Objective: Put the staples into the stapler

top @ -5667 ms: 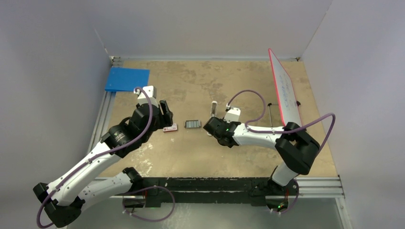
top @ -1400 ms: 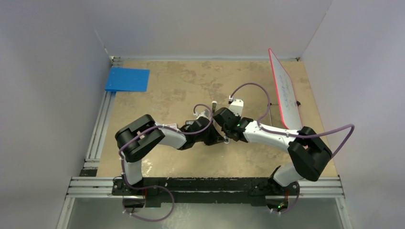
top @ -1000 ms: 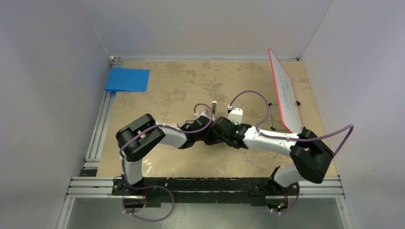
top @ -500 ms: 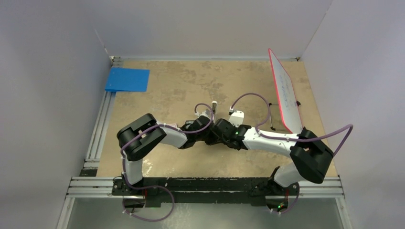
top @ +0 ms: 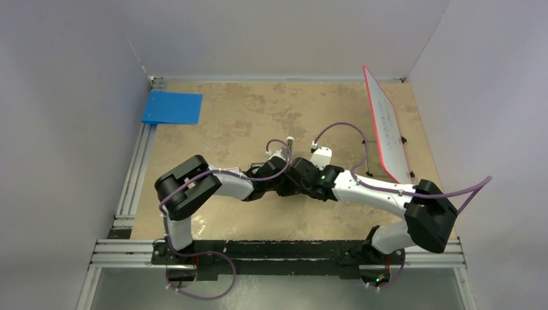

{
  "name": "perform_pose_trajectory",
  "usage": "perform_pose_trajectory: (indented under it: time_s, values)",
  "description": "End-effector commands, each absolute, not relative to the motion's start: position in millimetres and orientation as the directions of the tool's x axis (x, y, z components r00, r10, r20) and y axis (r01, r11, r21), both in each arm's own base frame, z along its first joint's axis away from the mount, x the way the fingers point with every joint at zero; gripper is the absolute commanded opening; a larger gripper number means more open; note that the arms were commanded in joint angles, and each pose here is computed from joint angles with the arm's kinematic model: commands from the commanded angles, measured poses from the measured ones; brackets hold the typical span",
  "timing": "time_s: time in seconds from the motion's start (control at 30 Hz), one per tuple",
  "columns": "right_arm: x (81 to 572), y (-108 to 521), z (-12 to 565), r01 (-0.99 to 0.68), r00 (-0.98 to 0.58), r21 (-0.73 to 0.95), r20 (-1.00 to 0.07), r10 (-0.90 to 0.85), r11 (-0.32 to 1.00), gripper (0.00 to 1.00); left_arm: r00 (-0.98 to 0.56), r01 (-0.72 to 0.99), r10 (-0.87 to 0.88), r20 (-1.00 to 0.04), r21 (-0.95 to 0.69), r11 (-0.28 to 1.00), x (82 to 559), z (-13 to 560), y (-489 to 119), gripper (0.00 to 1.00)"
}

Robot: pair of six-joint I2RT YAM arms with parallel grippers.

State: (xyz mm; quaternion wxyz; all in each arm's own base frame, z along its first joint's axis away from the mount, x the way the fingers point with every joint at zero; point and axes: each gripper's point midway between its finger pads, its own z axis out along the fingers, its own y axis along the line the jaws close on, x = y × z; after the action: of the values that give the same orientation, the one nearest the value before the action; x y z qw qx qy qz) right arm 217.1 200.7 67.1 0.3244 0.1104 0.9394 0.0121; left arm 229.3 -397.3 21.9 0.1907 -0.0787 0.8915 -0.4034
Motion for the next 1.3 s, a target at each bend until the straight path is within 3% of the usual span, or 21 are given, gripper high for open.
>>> perform_pose_trajectory:
  time_s: [0.0, 0.1, 0.6, 0.93, 1.27]
  values:
    - [224.5, 201.5, 73.7, 0.212, -0.75, 0.079, -0.626, 0.214, 0.974, 0.31, -0.913, 0.062, -0.243, -0.326, -0.703, 0.708, 227.3, 27.1, -391.8, 0.1]
    - [223.4, 203.2, 63.4, 0.213, -0.764, 0.063, -0.611, 0.207, 0.975, 0.26, -0.914, 0.066, -0.239, -0.326, -0.704, 0.707, 228.1, 28.9, -393.8, 0.1]
    - [207.9, 185.2, 29.4, 0.235, -0.799, 0.019, -0.565, 0.205, 0.972, 0.21, -0.913, 0.061, -0.243, -0.329, -0.698, 0.714, 225.4, 33.4, -386.9, 0.09]
    - [236.0, 190.2, 89.7, 0.24, -0.711, 0.084, -0.663, 0.234, 0.967, 0.26, -0.914, 0.032, -0.27, -0.304, -0.715, 0.699, 229.2, 35.0, -376.0, 0.09]
    - [232.2, 185.9, 75.0, 0.245, -0.731, 0.068, -0.643, 0.23, 0.967, 0.32, -0.901, 0.018, -0.292, -0.322, -0.7, 0.714, 232.8, 37.1, -365.0, 0.09]
